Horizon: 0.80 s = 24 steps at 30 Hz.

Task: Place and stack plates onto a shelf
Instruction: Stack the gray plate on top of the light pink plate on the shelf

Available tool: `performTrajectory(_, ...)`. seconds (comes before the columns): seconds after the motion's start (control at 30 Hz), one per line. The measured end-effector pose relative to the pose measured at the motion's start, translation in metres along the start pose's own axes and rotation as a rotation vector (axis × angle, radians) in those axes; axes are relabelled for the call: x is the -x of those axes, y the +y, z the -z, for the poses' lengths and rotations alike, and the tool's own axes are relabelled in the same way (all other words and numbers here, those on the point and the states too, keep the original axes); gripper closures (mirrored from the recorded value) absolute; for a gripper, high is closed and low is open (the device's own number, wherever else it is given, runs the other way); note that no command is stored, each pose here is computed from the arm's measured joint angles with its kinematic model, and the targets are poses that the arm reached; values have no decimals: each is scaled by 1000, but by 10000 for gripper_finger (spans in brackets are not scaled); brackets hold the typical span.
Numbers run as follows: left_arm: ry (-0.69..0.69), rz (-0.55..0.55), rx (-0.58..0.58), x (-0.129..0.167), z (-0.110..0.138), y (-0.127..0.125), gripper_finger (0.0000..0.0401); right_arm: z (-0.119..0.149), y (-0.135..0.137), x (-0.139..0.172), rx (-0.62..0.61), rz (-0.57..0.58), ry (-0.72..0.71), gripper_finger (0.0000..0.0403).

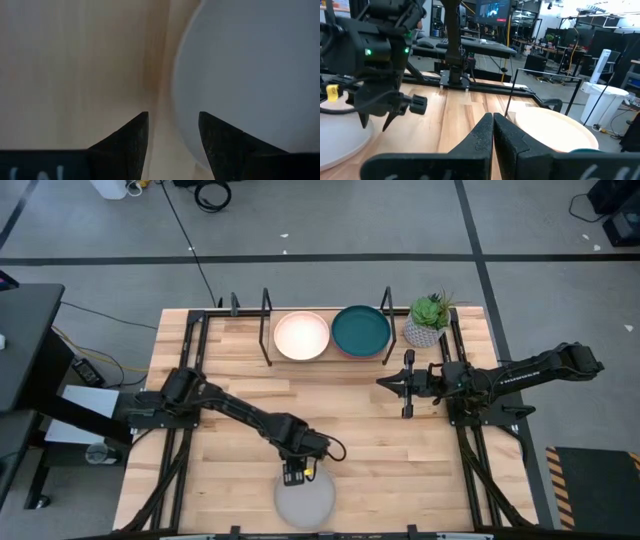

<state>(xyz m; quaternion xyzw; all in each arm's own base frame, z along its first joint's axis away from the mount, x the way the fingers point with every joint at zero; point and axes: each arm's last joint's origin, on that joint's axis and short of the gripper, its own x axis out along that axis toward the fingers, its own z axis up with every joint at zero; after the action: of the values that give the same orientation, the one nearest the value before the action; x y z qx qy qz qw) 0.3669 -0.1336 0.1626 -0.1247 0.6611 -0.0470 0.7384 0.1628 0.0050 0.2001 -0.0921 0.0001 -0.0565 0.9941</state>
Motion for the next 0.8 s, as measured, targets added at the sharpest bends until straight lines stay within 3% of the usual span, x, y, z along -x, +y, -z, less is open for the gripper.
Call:
performTrajectory(0.3,-22,-33,11,-11,5,4,233,0,0,0,0,0,0,383)
performTrajectory(0.43,-24,-34,-2,-11,5,4,280,0,0,0,0,0,0,383)
performTrajectory(0.63,-29,-31,1,-10,4,5,383,0,0,0,0,0,0,383)
performTrajectory(0.8,-11,-47,42,-3,1,12,387,0,0,0,-6,0,0,383)
